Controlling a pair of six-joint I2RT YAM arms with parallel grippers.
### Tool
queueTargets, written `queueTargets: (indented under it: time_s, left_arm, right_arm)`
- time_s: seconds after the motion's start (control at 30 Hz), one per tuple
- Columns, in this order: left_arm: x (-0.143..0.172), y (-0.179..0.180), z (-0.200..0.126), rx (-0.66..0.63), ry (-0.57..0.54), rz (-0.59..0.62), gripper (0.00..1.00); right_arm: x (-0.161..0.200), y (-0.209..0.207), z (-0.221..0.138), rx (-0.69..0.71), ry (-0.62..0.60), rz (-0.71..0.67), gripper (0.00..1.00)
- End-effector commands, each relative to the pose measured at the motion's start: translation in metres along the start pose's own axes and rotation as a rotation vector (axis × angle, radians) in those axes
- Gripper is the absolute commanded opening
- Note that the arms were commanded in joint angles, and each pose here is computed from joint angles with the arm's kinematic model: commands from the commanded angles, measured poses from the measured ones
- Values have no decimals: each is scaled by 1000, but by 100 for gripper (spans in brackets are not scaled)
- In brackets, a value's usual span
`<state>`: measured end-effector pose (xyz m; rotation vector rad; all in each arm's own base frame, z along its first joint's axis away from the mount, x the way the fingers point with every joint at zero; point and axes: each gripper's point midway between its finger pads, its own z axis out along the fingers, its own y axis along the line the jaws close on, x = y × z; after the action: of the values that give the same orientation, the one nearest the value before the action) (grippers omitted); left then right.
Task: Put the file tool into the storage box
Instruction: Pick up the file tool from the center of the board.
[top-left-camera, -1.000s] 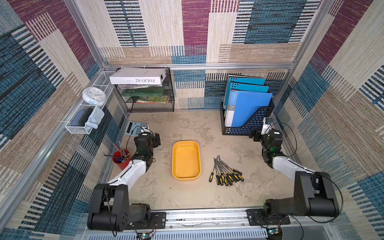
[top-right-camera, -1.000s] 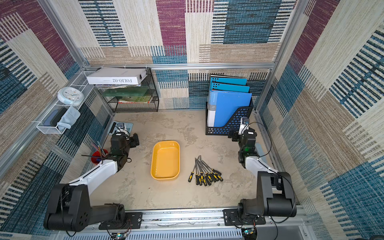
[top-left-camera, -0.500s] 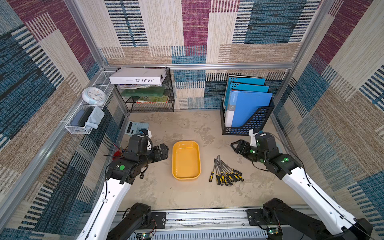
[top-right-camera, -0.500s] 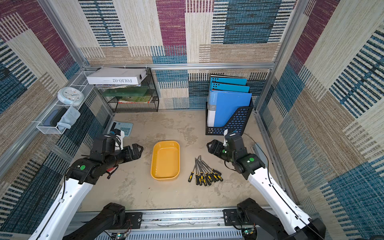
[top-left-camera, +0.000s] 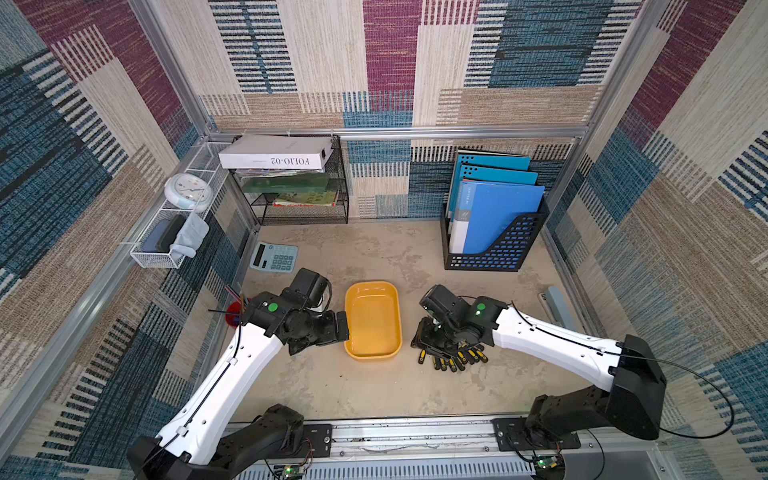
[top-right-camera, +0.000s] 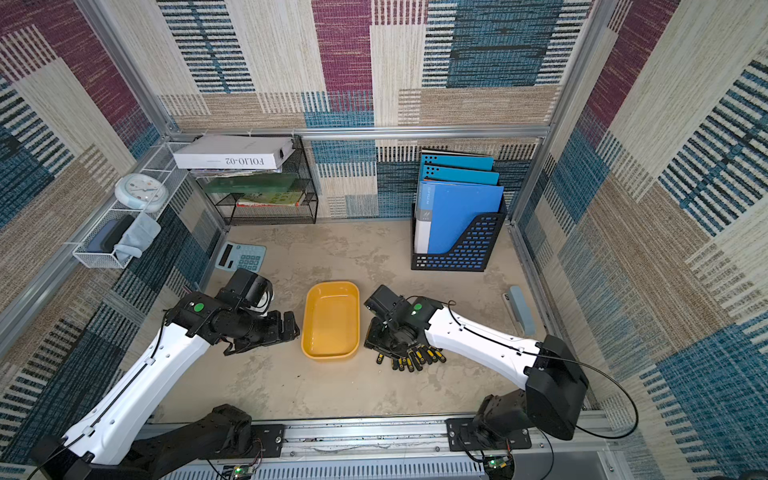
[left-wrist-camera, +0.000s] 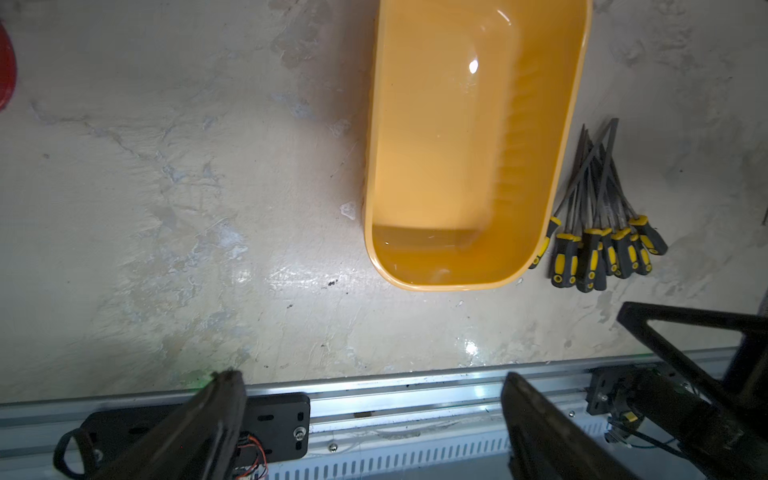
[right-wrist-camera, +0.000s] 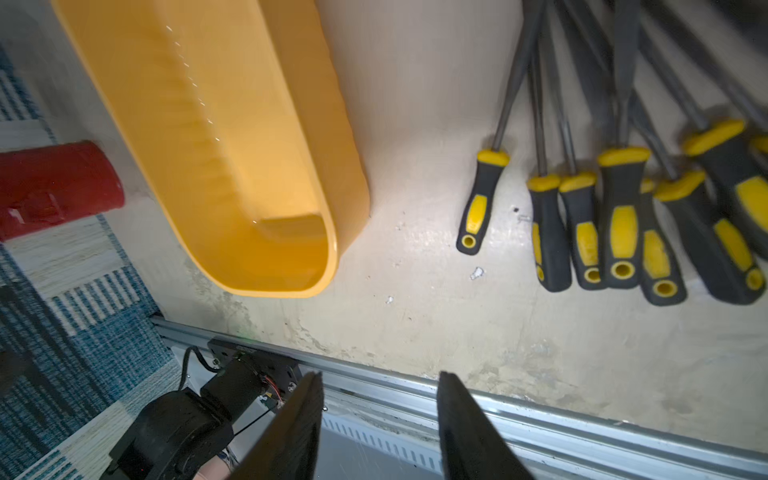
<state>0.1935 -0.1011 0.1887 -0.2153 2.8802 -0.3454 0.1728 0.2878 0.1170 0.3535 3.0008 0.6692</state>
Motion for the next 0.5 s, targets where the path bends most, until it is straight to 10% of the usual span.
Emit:
queueTargets:
  time_s: [0.0, 0.47]
  left_arm:
    - [5, 3, 2, -24, 36, 35, 99]
    - [1, -6, 6, 3, 67, 88, 99]
  right_arm:
    - [-1, -10, 12, 68, 1, 31, 44]
    - [-13, -38, 58, 293, -1, 18, 36]
